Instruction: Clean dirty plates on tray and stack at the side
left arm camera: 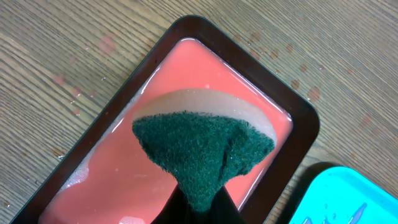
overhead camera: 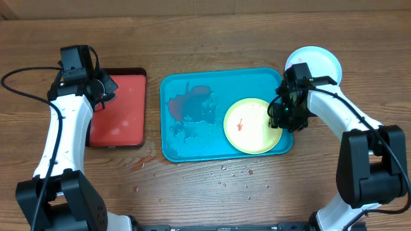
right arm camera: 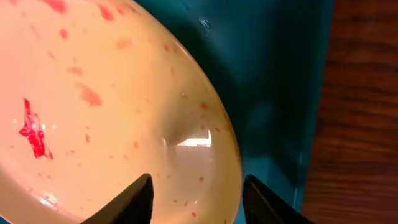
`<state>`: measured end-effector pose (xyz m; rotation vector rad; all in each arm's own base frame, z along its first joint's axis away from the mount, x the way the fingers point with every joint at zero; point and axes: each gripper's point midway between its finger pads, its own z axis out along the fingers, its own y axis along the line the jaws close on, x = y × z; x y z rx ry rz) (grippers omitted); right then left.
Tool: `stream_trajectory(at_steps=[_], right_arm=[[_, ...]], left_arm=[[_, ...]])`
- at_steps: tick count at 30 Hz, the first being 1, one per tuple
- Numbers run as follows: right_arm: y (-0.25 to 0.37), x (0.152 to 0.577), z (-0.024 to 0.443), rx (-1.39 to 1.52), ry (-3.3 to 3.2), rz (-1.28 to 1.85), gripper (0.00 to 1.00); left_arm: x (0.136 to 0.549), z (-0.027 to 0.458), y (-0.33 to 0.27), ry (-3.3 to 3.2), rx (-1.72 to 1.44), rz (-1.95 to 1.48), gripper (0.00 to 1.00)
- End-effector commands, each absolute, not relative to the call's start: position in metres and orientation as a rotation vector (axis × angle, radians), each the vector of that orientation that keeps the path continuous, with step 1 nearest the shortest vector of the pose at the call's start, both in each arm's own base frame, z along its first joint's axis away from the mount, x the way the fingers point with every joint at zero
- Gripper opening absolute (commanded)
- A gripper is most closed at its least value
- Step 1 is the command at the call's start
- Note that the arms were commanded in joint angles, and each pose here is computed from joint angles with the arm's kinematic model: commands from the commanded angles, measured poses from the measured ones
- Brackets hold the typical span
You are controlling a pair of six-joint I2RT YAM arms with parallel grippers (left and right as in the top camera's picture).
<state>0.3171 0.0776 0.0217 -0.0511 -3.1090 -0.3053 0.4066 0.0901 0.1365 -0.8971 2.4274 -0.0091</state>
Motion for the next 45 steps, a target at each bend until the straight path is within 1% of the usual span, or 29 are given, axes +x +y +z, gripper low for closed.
stream_trajectory(at_steps=[1, 2, 4, 6, 8, 9, 10, 16, 17, 18, 19, 20, 21, 22, 23, 24, 28, 30, 35, 37, 40, 43, 45], right_arm=[[0.076, 0.303, 0.009, -0.245, -3.040, -0.294, 0.48], [0.076, 0.300, 0.006, -0.270, -3.030, -0.290, 0.46], [0.075, 0.296, 0.001, -0.294, -3.020, -0.287, 0.46], [0.075, 0.297, -0.002, -0.308, -3.026, -0.291, 0.51], [0.079, 0.298, -0.001, -0.307, -3.028, -0.322, 0.68], [0.082, 0.299, -0.001, -0.306, -3.027, -0.349, 0.87], [0.084, 0.301, 0.000, -0.305, -3.029, -0.375, 1.00], [0.100, 0.314, 0.004, -0.291, -3.050, -0.529, 1.00], [0.100, 0.315, 0.004, -0.291, -3.055, -0.525, 0.86], [0.099, 0.316, 0.004, -0.290, -3.061, -0.521, 0.65], [0.099, 0.317, 0.004, -0.291, -3.063, -0.522, 0.47], [0.099, 0.317, 0.004, -0.291, -3.064, -0.522, 0.32], [0.099, 0.317, 0.004, -0.291, -3.064, -0.522, 0.24], [0.099, 0.317, 0.004, -0.291, -3.064, -0.518, 0.17], [0.099, 0.317, 0.004, -0.292, -3.066, -0.517, 0.06], [0.099, 0.317, 0.004, -0.294, -3.067, -0.518, 0.04], [0.104, 0.327, 0.007, -0.365, -3.073, -0.575, 0.04], [0.112, 0.336, 0.012, -0.349, -3.089, -0.651, 0.04], [0.119, 0.366, 0.025, -0.293, -3.197, -0.721, 0.04], [0.124, 0.373, 0.029, -0.210, -3.238, -0.743, 0.04], [0.134, 0.376, 0.032, -0.055, -3.272, -0.777, 0.04], [0.152, 0.370, 0.035, 0.206, -3.261, -0.843, 0.04], [0.161, 0.362, 0.034, 0.333, -3.247, -0.806, 0.03]], left_arm=[[0.408, 0.134, 0.089, 2.436, -0.886, -0.014, 0.04], [0.408, 0.135, 0.089, 2.436, -0.886, -0.014, 0.04], [0.409, 0.135, 0.089, 2.435, -0.885, -0.014, 0.05], [0.409, 0.135, 0.089, 2.434, -0.885, -0.014, 0.04], [0.409, 0.135, 0.089, 2.433, -0.885, -0.015, 0.04], [0.409, 0.135, 0.089, 2.433, -0.885, -0.015, 0.04], [0.409, 0.135, 0.089, 2.433, -0.885, -0.015, 0.04], [0.409, 0.135, 0.089, 2.433, -0.884, -0.016, 0.05], [0.409, 0.135, 0.089, 2.433, -0.884, -0.016, 0.04], [0.409, 0.135, 0.089, 2.433, -0.884, -0.016, 0.04], [0.409, 0.135, 0.089, 2.433, -0.884, -0.016, 0.04], [0.409, 0.135, 0.089, 2.433, -0.884, -0.016, 0.04], [0.409, 0.135, 0.089, 2.433, -0.884, -0.016, 0.04], [0.409, 0.135, 0.089, 2.433, -0.884, -0.016, 0.05], [0.409, 0.135, 0.089, 2.432, -0.884, -0.016, 0.04], [0.409, 0.135, 0.089, 2.431, -0.884, -0.017, 0.04], [0.415, 0.137, 0.077, 2.438, -0.845, -0.107, 0.04], [0.423, 0.140, 0.058, 2.458, -0.723, -0.231, 0.04], [0.436, 0.160, -0.005, 2.447, -0.316, -0.551, 0.04], [0.436, 0.166, -0.030, 2.435, -0.208, -0.636, 0.04], [0.433, 0.167, -0.060, 2.446, -0.124, -0.682, 0.04], [0.428, 0.167, -0.091, 2.459, -0.035, -0.713, 0.04], [0.425, 0.168, -0.110, 2.457, 0.024, -0.727, 0.04]])
